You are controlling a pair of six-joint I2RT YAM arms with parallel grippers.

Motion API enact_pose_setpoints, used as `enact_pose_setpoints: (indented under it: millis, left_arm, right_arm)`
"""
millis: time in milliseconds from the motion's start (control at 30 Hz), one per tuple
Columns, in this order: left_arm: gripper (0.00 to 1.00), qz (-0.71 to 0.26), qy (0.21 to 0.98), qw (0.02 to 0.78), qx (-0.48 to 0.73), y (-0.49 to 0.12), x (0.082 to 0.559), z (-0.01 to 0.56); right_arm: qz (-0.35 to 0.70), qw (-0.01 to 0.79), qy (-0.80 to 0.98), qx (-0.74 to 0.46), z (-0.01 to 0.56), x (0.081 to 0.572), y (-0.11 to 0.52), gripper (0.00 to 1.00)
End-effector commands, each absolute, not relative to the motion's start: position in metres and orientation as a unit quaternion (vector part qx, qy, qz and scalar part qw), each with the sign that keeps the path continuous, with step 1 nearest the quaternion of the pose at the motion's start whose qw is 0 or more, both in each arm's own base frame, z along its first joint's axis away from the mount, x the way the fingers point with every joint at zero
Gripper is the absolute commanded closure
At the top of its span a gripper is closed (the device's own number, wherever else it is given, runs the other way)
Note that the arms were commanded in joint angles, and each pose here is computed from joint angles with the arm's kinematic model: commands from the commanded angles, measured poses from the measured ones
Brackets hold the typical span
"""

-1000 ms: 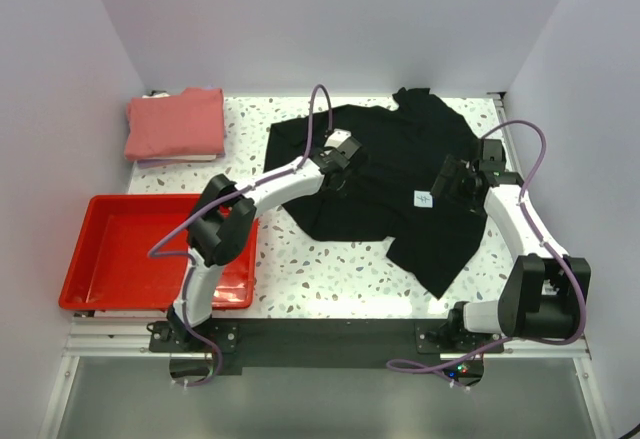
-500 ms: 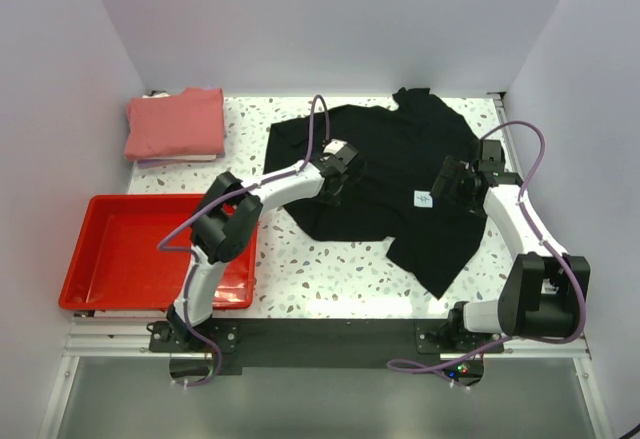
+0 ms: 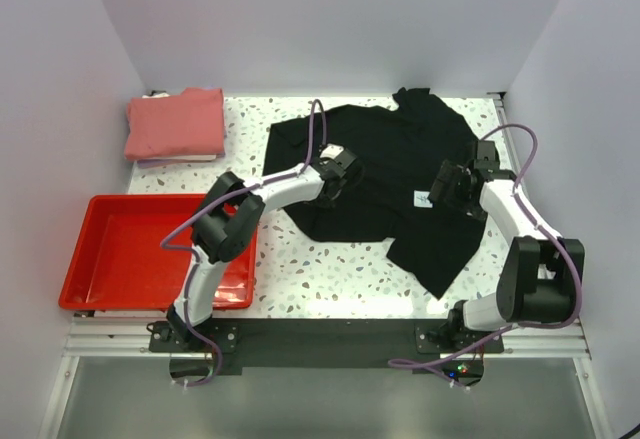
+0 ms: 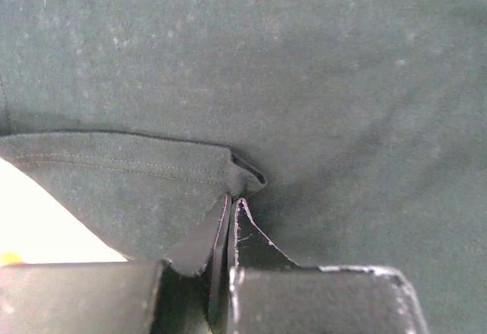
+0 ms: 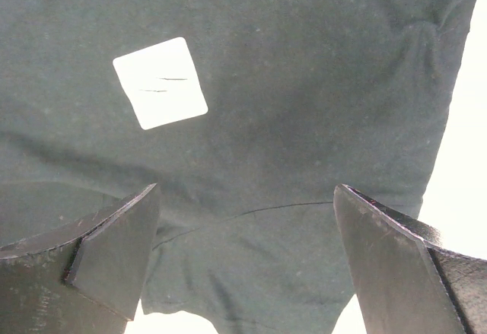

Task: Fold and stack the t-shirts
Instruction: Flatten the tshirt out

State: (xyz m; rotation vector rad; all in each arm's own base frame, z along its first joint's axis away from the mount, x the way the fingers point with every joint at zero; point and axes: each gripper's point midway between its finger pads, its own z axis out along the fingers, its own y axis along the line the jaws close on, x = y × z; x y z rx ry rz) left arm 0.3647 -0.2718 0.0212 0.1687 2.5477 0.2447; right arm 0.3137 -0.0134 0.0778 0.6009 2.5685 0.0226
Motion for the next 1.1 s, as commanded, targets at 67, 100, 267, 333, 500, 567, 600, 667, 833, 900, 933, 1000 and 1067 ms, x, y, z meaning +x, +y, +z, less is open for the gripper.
enact_pose_setpoints:
  millis: [67,100,267,333,500,567,600,667,833,900,933,1000,1067]
  left_arm:
    - [1.0,0.093,0.941,0.325,0.028,-0.257,0.365,0.055]
    - [1.0,0.097,0.941,0.324,0.026,-0.252,0.362,0.054]
    - [1.0,0.102,0.938,0.332,0.002,-0.236,0.352,0.06]
    - [1.0,0.113,0.94,0.32,-0.006,-0.225,0.341,0.053]
    - [1.0,0.105,0.939,0.326,-0.042,-0.212,0.332,0.057]
    - [1.0,0.103,0.938,0.327,-0.056,-0.208,0.33,0.061]
    - [1.0,0.108,0.939,0.322,-0.056,-0.204,0.326,0.059]
    - [1.0,0.112,0.938,0.321,-0.065,-0.198,0.324,0.059]
    - [1.0,0.144,0.934,0.315,-0.085,-0.179,0.315,0.062]
    - [1.0,0.147,0.934,0.313,-0.086,-0.174,0.311,0.064]
    - [1.0,0.147,0.934,0.314,-0.086,-0.174,0.311,0.066]
    - [1.0,0.15,0.935,0.31,-0.086,-0.17,0.307,0.066]
    - [1.0,0.152,0.936,0.305,-0.084,-0.169,0.305,0.064]
  right_arm:
    - [0.002,0.255,0.939,0.231,0.075,0.321,-0.017,0.01]
    - [0.002,0.254,0.939,0.231,0.074,0.321,-0.017,0.01]
    - [-0.001,0.251,0.94,0.232,0.072,0.321,-0.018,0.01]
    - [-0.001,0.249,0.94,0.233,0.07,0.322,-0.018,0.01]
    - [0.004,0.235,0.944,0.23,0.059,0.324,-0.014,0.01]
    - [0.003,0.227,0.946,0.232,0.055,0.323,-0.015,0.01]
    - [0.002,0.227,0.946,0.233,0.054,0.324,-0.016,0.01]
    - [0.0,0.224,0.946,0.233,0.052,0.324,-0.016,0.01]
    - [-0.008,0.208,0.95,0.233,0.044,0.323,-0.017,0.01]
    - [-0.013,0.202,0.951,0.235,0.042,0.322,-0.019,0.01]
    - [-0.016,0.2,0.951,0.235,0.041,0.322,-0.02,0.01]
    - [-0.02,0.197,0.952,0.235,0.04,0.322,-0.021,0.01]
    - [-0.022,0.196,0.951,0.236,0.04,0.322,-0.021,0.01]
